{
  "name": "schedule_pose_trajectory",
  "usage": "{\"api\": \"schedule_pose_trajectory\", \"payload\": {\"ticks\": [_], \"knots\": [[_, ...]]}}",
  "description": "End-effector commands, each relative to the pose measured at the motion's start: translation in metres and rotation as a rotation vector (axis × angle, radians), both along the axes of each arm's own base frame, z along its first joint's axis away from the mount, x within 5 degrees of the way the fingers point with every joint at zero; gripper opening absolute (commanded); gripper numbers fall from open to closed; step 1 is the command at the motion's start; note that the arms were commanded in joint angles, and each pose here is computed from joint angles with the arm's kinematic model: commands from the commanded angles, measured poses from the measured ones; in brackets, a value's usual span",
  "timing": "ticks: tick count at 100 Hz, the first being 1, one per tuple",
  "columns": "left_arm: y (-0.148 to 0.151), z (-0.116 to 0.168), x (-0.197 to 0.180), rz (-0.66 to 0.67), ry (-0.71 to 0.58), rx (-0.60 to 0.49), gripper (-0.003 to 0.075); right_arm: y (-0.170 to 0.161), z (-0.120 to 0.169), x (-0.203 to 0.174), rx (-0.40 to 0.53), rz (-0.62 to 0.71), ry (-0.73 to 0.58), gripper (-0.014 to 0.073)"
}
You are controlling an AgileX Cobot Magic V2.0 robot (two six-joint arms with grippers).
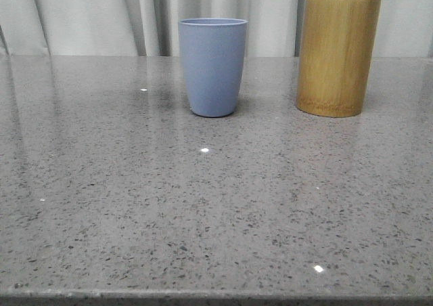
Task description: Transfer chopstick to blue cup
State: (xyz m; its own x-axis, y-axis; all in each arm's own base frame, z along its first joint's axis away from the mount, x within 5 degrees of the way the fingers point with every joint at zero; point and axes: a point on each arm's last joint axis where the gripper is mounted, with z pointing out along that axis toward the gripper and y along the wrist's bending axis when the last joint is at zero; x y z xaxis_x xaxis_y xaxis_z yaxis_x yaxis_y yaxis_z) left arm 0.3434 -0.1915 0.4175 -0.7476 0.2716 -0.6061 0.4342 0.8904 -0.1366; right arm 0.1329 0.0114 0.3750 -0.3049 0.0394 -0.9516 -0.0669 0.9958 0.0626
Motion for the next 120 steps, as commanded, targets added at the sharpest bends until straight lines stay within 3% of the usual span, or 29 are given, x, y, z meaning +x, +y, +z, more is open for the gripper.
{"api": "schedule_pose_trajectory", "payload": {"ticks": [1,18,42,80,102,120], "knots": [[0.020,0.049,-0.027,0.063,-0.172,-0.043,0.0281,0.002,0.019,0.000,0.003,0.014,-0.116,0.0357],[0.044,0.068,-0.055,0.127,-0.241,-0.019,0.0281,0.004,0.024,-0.001,0.006,0.029,-0.127,0.0357],[0.070,0.072,-0.094,0.179,-0.328,-0.047,0.0281,0.005,0.032,0.003,0.006,0.034,-0.127,0.0358],[0.109,0.029,-0.165,0.171,-0.366,-0.044,0.0281,0.022,0.053,0.044,0.073,0.100,-0.079,0.0365],[0.128,0.005,-0.200,0.183,-0.376,-0.072,0.0282,0.034,0.064,0.089,0.160,0.116,-0.037,0.0482],[0.137,0.001,-0.217,0.185,-0.394,-0.084,0.0282,0.041,0.064,0.125,0.181,0.117,0.000,0.0484]]}}
